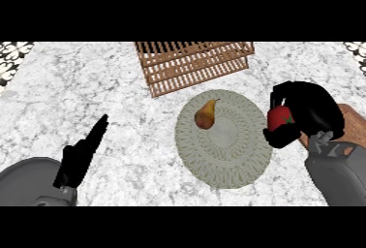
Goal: Pick the tomato from the placemat and place it in the tiered shelf
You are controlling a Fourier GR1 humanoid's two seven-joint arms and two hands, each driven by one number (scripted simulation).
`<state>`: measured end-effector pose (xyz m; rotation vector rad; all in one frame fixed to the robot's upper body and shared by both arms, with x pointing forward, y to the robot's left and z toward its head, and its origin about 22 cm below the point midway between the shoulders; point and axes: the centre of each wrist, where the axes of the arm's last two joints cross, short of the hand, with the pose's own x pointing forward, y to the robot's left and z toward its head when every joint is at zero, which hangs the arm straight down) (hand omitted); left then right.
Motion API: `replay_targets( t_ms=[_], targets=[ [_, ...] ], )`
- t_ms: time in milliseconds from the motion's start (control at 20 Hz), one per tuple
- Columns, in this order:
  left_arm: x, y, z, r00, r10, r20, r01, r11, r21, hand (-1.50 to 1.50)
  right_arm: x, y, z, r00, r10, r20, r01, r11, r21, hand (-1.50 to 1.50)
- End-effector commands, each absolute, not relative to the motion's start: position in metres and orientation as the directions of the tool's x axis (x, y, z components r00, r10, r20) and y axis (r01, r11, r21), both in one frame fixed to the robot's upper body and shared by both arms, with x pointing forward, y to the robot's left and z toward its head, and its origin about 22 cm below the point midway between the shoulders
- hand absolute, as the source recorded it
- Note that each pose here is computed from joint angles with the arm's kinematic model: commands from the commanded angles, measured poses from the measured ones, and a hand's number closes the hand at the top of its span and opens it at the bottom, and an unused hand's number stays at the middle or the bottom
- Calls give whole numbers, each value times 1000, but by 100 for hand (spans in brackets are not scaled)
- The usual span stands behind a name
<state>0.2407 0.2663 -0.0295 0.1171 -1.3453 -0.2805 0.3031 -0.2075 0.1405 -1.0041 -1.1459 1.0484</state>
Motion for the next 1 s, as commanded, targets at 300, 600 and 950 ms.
replay_targets(
  t_ms=[300, 600, 950],
  targets=[
    [243, 262, -34, 224, -284, 932, 158, 954, 253, 0, 293, -225, 261, -43, 879, 474, 214, 472, -855, 150],
    [232, 262, -39, 225, -271, 936, 155, 958, 240, 0, 338, -220, 299, -16, 878, 478, 260, 466, -846, 150],
    [250, 254, -33, 208, -273, 939, 159, 957, 243, 0, 398, -177, 318, 23, 882, 470, 318, 439, -840, 150]
  ],
)
